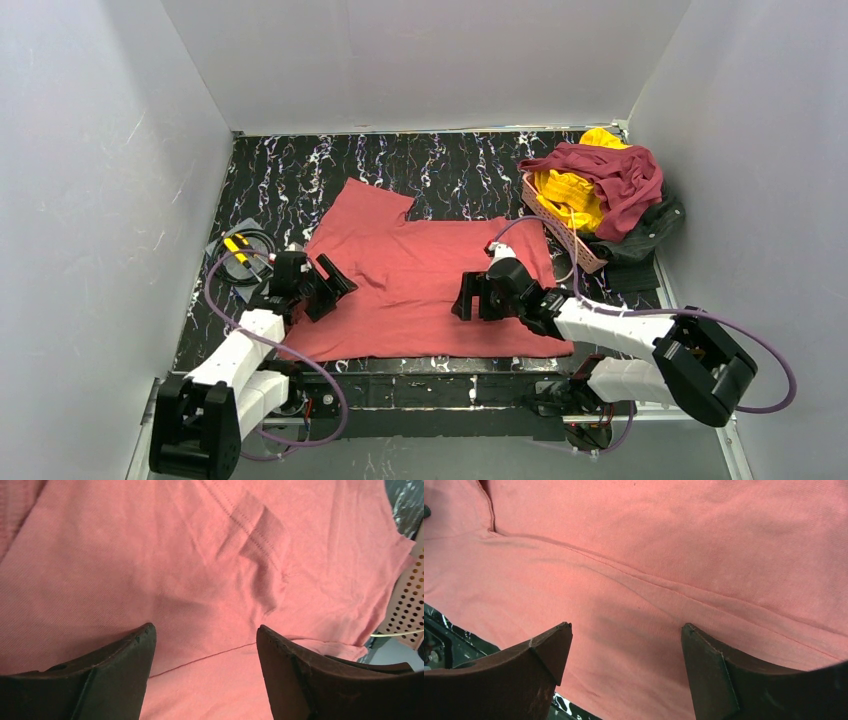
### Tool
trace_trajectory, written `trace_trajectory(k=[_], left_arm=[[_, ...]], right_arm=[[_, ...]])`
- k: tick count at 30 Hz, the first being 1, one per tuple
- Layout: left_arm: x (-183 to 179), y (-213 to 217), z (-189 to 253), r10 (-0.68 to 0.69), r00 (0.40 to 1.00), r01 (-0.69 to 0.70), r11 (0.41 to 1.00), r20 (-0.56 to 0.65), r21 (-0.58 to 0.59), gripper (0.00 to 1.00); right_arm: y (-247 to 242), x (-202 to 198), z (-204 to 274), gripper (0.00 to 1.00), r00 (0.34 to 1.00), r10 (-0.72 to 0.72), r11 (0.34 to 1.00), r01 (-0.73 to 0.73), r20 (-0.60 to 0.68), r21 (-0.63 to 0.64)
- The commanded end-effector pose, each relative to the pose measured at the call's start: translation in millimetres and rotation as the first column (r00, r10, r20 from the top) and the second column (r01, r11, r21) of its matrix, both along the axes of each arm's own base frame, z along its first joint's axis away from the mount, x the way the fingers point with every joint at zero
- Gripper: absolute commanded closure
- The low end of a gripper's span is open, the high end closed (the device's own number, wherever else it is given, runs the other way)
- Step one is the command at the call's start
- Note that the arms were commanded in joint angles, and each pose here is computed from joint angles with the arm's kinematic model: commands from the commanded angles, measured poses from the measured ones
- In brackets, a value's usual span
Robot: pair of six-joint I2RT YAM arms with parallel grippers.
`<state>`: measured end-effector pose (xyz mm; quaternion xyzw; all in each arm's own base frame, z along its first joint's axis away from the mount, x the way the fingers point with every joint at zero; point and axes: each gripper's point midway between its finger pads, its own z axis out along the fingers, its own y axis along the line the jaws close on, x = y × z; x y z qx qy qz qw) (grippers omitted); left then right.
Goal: Fold and stack the mixed laundry pile
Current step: Fold the T-shirt at the center of the board.
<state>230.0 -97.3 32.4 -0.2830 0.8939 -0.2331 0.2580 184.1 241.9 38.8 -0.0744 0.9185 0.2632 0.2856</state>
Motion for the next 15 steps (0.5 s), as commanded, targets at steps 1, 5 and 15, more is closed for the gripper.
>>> trace_trajectory(k=[1,5,15], left_arm=[[-50,26,-23,0.044,0.981,-0.018,0.991,-0.188,0.134,0.27],[-33,17,18,0.016,0.996,-0.008,0.996,-0.09,0.089,0.25],[49,12,149,-0.306,0.945,0.265,0.921,0.111,0.284,0.23]], right_arm=[[-1,-17,-7,0.12,0.999,-0.011,1.0,0.011,-0.052,0.007],[-2,-7,16,0.12,1.0,-0.017,0.999,0.017,-0.002,-0.033],[-71,87,118,0.04,0.937,-0.19,0.902,0.285,0.293,-0.325]])
